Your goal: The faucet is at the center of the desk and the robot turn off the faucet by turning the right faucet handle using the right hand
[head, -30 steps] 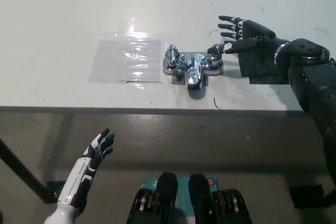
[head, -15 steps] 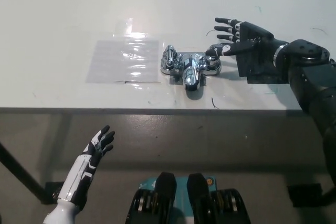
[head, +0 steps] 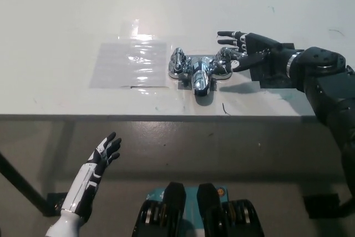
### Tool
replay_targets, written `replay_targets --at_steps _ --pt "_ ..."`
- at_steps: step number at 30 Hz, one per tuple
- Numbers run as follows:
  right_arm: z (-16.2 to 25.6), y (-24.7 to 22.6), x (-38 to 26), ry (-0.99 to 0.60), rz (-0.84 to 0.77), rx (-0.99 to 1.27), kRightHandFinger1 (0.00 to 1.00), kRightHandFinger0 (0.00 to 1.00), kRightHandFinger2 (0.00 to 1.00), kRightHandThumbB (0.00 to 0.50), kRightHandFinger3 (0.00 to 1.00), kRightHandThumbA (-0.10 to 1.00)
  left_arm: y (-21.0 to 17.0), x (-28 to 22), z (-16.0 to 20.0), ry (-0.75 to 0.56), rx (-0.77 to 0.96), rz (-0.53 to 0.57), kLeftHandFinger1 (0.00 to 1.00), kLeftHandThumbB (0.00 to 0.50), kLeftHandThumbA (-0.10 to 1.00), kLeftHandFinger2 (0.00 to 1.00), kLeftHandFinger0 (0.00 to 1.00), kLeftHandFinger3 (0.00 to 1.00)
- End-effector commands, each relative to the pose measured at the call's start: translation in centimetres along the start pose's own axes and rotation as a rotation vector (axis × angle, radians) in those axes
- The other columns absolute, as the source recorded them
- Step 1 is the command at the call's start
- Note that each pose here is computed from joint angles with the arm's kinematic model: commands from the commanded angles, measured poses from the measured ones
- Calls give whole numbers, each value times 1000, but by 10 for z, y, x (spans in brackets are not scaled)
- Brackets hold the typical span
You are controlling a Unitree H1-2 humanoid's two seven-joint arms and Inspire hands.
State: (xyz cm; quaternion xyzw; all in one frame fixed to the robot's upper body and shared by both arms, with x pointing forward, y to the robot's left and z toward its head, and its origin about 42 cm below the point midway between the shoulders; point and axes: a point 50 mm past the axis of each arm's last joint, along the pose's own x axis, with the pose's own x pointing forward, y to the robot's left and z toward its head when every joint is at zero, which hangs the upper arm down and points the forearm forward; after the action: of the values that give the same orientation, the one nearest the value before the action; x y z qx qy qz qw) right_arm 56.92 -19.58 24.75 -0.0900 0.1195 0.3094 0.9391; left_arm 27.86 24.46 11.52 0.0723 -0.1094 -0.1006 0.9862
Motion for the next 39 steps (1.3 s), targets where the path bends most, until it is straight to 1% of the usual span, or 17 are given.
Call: replay_targets --at_steps 1,4,5,9,12,15,17,18,20,22,27,28,30,33,35,37,39 --pt "29 20 10 -65 144 -67 1000 1000 1000 435 1000 1000 6 5 10 -46 21 -7 1000 346 975 1000 1000 1000" --pt "33 24 12 -90 140 -68 1000 1000 1000 443 1000 1000 7 5 11 -39 29 -3 1000 353 991 1000 1000 1000" --pt "33 25 12 -100 128 -61 1000 1000 1000 442 1000 1000 6 5 11 -43 22 -2 1000 345 986 1000 1000 1000" --pt "33 31 15 -161 82 4 1000 1000 1000 398 1000 1000 6 6 10 -47 20 0 1000 331 975 1000 1000 1000" --pt "32 41 20 -196 38 58 1000 1000 1000 389 1000 1000 6 6 10 -45 6 6 1000 339 962 1000 1000 1000" --pt "30 49 24 -246 -34 134 1000 1000 1000 404 1000 1000 5 6 11 -45 10 5 1000 342 964 1000 1000 1000" --pt "30 57 28 -297 -89 164 1000 1000 1000 373 1000 1000 5 7 11 -49 16 5 1000 344 968 1000 1000 1000" --pt "30 58 28 -304 -97 169 1000 1000 1000 370 1000 1000 5 7 11 -50 17 5 1000 345 971 1000 1000 1000" --pt "26 66 33 -336 -129 208 1000 1000 1000 371 1000 1000 6 6 11 -52 19 9 1000 324 971 1000 1000 1000" --pt "22 70 34 -348 -149 230 1000 1000 1000 372 1000 1000 7 7 12 -50 16 6 1000 311 964 1000 1000 1000" --pt "12 80 39 -351 -186 265 1000 1000 1000 358 1000 1000 7 7 13 -56 8 9 1000 317 960 1000 1000 1000" --pt "10 83 40 -351 -196 262 1000 1000 1000 353 1000 1000 8 7 14 -55 9 11 1000 306 956 1000 1000 1000" --pt "8 85 41 -348 -205 260 1000 1000 1000 350 1000 1000 8 7 14 -52 10 12 1000 304 955 1000 1000 1000" --pt "1 90 42 -355 -275 244 1000 1000 1000 358 1000 1000 8 7 14 -52 9 11 1000 302 953 1000 1000 1000" --pt "-1 98 44 -376 -336 271 1000 1000 1000 383 1000 1000 8 6 13 -49 5 13 1000 312 956 1000 1000 1000" --pt "-1 107 47 -356 -443 270 1000 1000 1000 426 1000 1000 9 6 13 -48 6 14 1000 313 957 1000 1000 1000" --pt "0 116 48 -357 -538 233 1000 1000 1000 364 1000 1000 8 7 14 -52 7 12 1000 311 960 1000 1000 1000"
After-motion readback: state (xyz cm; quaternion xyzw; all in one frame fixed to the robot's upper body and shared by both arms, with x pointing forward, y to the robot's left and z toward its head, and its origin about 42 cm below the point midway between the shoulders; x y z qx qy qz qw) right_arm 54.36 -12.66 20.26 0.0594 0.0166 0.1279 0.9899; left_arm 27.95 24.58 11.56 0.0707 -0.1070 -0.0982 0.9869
